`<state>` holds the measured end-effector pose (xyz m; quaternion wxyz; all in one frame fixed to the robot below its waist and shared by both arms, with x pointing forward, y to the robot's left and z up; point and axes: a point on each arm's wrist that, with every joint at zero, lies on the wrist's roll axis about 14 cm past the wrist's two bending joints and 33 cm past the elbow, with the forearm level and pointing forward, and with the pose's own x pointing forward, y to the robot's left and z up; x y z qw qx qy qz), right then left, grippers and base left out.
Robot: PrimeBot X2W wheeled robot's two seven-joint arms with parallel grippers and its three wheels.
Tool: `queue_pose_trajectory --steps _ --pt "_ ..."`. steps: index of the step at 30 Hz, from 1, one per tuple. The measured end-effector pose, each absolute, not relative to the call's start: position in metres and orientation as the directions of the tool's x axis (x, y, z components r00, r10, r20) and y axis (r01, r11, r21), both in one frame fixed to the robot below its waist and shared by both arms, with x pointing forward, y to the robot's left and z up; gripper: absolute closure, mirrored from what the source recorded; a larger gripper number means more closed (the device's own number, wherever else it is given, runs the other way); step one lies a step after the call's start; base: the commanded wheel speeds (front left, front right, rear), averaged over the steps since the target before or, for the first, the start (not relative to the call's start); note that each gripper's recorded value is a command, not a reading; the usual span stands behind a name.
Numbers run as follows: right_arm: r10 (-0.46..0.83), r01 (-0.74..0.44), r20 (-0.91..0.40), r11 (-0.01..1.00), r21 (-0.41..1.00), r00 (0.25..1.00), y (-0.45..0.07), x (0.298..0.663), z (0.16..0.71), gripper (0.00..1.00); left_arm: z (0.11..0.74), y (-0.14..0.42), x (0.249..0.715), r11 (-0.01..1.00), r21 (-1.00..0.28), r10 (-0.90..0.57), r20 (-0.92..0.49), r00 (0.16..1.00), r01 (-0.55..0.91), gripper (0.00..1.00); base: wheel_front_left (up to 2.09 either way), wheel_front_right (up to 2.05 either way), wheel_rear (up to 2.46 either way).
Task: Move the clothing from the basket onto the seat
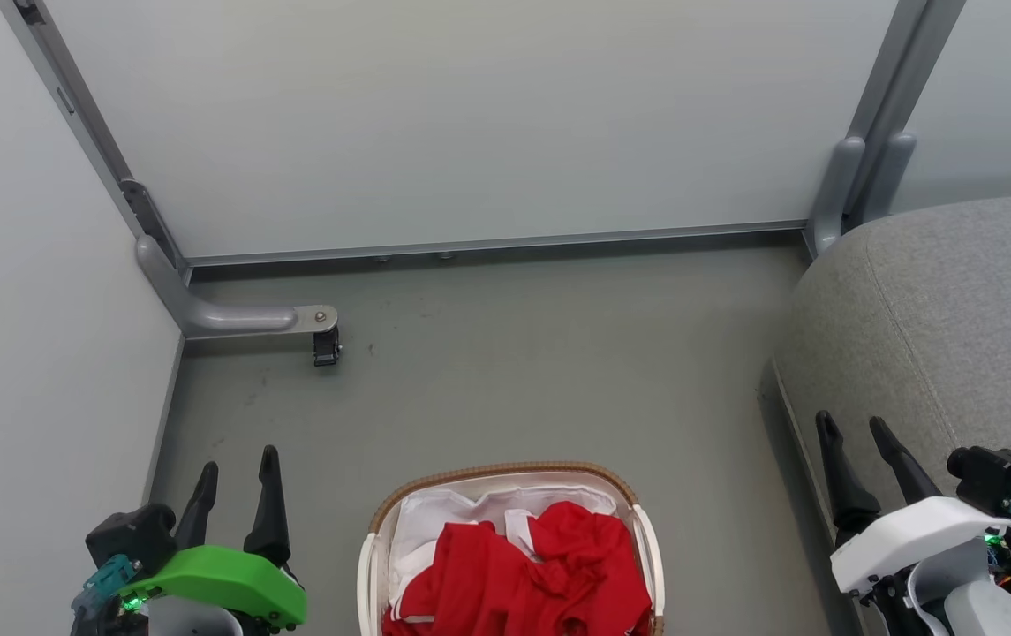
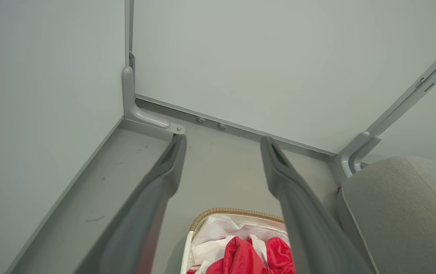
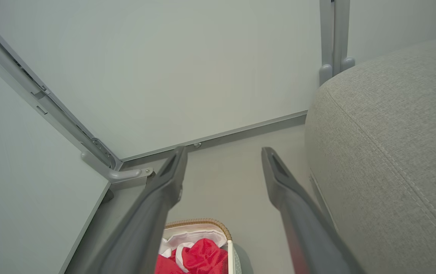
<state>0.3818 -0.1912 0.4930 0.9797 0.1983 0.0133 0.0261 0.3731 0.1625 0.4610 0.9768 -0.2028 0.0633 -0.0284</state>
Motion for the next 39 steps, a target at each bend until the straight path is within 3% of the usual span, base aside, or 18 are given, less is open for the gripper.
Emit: queue_pose_trajectory --steps 28,39 --pt "0.056 -0.057 0.013 0.983 0.173 0.998 -0.195 0.374 0.495 0.00 0.481 0.165 0.369 0.977 -0.198 -0.086 -0.020 0.996 0.080 0.00 0.00 0.00 0.00" --pt "0.063 -0.061 -0.010 0.992 0.108 0.998 -0.196 0.372 0.485 0.00 0.450 0.130 0.360 0.971 -0.155 -0.200 -0.110 0.974 0.182 0.00 0.00 0.00 0.00"
